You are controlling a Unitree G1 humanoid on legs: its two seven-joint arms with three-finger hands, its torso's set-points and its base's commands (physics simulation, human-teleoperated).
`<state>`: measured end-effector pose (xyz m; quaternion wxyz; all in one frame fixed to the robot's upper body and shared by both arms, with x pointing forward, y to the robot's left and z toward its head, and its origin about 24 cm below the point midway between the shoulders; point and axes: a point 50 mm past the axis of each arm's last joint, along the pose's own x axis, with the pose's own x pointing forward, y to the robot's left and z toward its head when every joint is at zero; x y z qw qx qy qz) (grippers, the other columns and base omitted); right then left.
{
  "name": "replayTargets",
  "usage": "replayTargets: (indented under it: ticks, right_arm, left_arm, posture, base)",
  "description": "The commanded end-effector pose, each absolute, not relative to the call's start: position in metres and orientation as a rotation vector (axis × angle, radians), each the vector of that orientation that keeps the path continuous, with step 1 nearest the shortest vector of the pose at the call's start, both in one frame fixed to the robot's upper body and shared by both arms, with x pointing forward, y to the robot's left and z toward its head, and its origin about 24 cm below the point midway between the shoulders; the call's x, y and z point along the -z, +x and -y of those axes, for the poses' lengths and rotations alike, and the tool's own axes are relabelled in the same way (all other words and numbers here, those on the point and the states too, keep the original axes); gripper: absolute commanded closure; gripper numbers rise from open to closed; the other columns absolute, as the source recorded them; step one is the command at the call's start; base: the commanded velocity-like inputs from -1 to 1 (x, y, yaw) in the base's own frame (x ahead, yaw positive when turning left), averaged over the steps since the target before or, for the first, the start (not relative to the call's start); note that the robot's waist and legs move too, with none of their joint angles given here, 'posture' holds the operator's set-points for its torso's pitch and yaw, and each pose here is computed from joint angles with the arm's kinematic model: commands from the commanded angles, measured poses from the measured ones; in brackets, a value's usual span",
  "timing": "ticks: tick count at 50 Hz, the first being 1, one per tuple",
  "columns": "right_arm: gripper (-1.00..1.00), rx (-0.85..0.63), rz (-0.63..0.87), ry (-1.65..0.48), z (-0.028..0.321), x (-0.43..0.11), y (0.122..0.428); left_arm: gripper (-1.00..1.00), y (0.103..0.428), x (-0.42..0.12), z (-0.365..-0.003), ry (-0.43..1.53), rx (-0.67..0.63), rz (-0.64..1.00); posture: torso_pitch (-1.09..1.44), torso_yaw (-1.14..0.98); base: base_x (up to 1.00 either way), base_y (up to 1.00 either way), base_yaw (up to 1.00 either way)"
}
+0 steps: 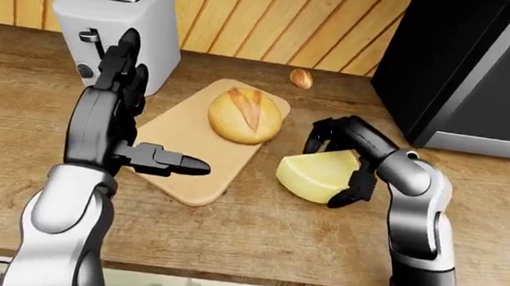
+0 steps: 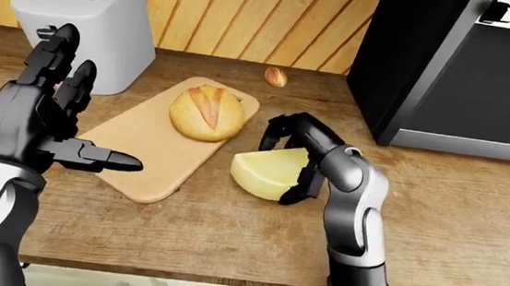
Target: Pick up the wedge of cheese and place it on the slice of bread to prepare a simple cheese on bread dish.
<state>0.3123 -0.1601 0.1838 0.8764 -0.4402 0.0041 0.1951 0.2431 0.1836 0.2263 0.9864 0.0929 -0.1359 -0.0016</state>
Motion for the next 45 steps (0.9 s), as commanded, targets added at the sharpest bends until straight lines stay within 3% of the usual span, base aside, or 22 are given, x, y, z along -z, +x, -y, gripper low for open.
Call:
replayTargets:
  ticks: [1, 27, 45]
  right_arm:
    - [1.00, -0.411, -0.008, -0.894, 0.160, -0.187, 0.310]
    - [1.00, -0.373, 0.194, -0.951, 0.125, -0.315, 0.314]
    - [1.00, -0.354, 0.275, -1.044, 0.066, -0.369, 0.337]
  left_arm:
    - [-1.00, 0.238, -0.238, -0.182, 0.200, 0.004, 0.350]
    - [-1.00, 0.230, -0.245, -0.189, 0.194, -0.009, 0.367]
    - [-1.00, 0.225, -0.239, -0.198, 0.178, -0.024, 0.366]
  posture:
    - [0.00, 0.00]
    - [0.00, 0.00]
    - [0.00, 0.00]
  base:
    - [0.00, 0.00, 0.00]
    - [0.00, 0.00, 0.00]
    - [0.00, 0.00, 0.00]
